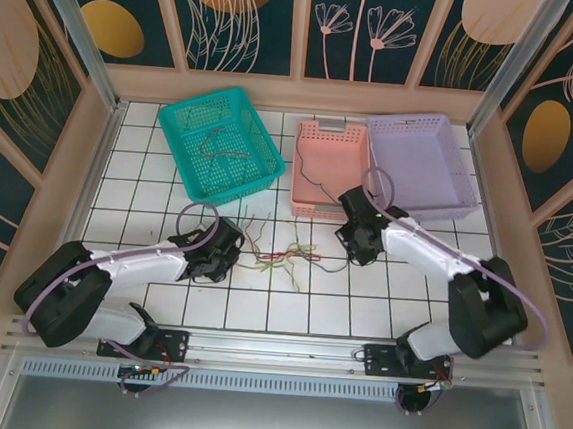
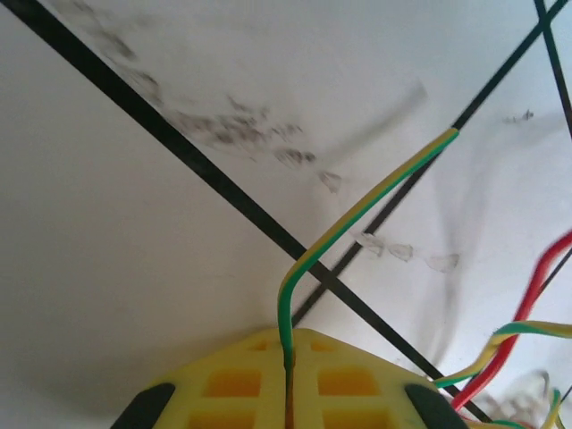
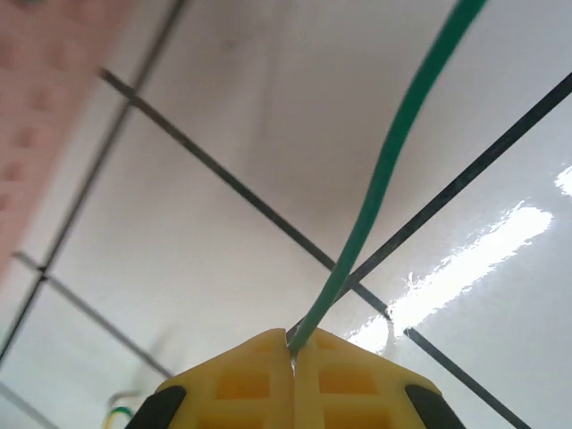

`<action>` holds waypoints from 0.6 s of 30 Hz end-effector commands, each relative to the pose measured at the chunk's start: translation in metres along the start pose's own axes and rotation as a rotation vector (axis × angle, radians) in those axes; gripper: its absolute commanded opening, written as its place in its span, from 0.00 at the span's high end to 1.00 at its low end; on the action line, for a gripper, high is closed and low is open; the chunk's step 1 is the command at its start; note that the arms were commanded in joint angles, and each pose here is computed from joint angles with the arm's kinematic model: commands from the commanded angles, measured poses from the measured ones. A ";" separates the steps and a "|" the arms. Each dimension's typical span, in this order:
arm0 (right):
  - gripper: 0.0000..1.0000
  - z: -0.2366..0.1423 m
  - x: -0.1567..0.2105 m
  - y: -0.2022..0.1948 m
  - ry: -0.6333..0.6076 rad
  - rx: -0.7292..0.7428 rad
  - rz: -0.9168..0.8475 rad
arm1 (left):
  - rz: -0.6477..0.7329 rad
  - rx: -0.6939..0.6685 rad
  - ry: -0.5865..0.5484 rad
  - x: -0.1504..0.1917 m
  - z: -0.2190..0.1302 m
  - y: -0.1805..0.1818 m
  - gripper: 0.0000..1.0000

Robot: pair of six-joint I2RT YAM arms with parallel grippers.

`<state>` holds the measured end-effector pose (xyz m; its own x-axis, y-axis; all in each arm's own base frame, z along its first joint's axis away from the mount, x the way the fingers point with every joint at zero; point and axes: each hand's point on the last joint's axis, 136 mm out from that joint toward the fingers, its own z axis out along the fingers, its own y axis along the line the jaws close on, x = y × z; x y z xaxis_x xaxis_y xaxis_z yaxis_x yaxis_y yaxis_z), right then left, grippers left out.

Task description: Untangle the cables

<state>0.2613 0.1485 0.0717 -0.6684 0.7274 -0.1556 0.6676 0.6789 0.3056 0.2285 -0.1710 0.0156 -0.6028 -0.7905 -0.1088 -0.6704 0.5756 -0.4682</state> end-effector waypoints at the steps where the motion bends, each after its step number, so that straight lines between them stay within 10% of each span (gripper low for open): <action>1: 1.00 -0.023 -0.019 -0.018 -0.099 0.020 -0.142 | -0.008 -0.064 -0.070 -0.015 -0.006 0.024 0.96; 14: 1.00 -0.104 -0.075 -0.008 -0.362 -0.036 -0.459 | -0.015 -0.063 -0.107 -0.022 -0.012 0.026 0.98; 18: 1.00 -0.127 -0.083 0.013 -0.406 -0.146 -0.469 | 0.034 -0.019 -0.140 -0.030 -0.026 0.001 0.73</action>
<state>0.2759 0.0879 0.1793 -0.7183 0.4037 -0.5666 0.3209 0.9149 0.2450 0.2210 -0.1434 0.0181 -0.5713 -0.7985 -0.1900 -0.6861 0.5916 -0.4234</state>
